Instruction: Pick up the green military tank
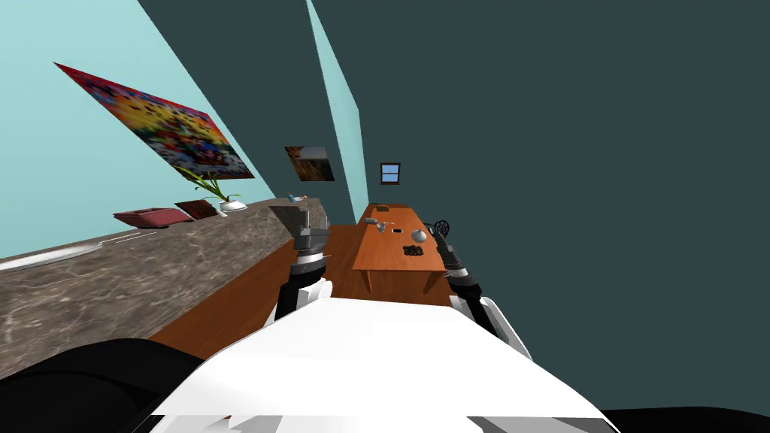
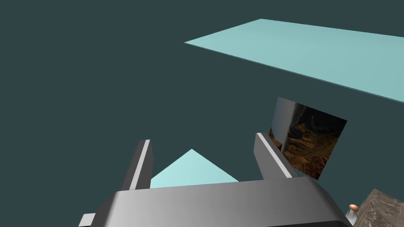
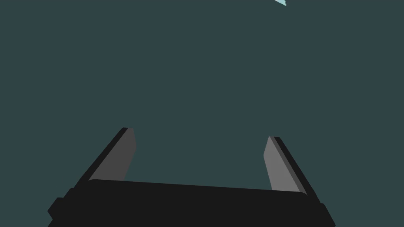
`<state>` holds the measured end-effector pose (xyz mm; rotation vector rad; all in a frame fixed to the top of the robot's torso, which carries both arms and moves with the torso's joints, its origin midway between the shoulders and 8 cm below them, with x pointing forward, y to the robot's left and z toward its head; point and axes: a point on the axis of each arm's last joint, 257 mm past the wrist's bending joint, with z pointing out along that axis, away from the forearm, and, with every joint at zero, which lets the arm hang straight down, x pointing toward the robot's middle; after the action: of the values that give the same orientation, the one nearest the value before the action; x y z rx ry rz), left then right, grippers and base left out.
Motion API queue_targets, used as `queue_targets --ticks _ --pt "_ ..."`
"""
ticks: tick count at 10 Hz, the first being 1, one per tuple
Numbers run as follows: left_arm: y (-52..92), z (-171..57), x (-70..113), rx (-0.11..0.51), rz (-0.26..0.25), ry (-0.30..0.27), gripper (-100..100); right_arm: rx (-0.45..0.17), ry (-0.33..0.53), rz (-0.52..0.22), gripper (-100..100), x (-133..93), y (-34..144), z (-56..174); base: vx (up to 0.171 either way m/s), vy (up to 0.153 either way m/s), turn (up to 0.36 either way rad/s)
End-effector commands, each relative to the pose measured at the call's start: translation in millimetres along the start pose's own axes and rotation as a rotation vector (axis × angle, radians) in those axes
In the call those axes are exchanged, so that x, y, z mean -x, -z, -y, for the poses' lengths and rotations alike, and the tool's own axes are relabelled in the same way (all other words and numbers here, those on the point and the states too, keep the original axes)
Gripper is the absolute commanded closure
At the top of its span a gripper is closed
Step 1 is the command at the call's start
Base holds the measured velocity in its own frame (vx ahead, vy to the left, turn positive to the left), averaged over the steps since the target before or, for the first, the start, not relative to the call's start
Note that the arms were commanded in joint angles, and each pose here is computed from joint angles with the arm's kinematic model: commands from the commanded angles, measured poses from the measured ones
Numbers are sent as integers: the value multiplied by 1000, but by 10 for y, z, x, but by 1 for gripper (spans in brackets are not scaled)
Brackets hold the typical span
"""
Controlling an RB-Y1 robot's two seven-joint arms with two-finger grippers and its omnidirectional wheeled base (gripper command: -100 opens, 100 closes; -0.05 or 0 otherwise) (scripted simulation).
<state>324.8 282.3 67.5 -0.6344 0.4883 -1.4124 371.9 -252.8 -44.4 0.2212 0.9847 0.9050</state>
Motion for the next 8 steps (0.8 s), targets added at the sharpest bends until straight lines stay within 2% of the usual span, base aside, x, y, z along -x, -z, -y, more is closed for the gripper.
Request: queue_targets --ticks 1,3,4,5,6,8 --pt "0 0 0 0 0 0 0 -4 56 -61 -100 -151 66 104 -12 44 295" --pt "0 0 -1 0 0 0 0 1 139 -150 -100 -335 167 259 -17 59 460" --pt "0 0 -1 0 0 0 0 -12 149 -168 -100 -393 207 322 -7 39 143" --pt "0 0 0 0 0 0 0 -5 196 -219 -100 -492 271 400 -6 48 226" --pt "0 0 0 0 0 0 0 -15 196 -227 -100 -517 299 445 -2 33 167" --pt "0 0 0 0 0 0 0 -6 286 -335 -100 -710 471 636 -1 48 390"
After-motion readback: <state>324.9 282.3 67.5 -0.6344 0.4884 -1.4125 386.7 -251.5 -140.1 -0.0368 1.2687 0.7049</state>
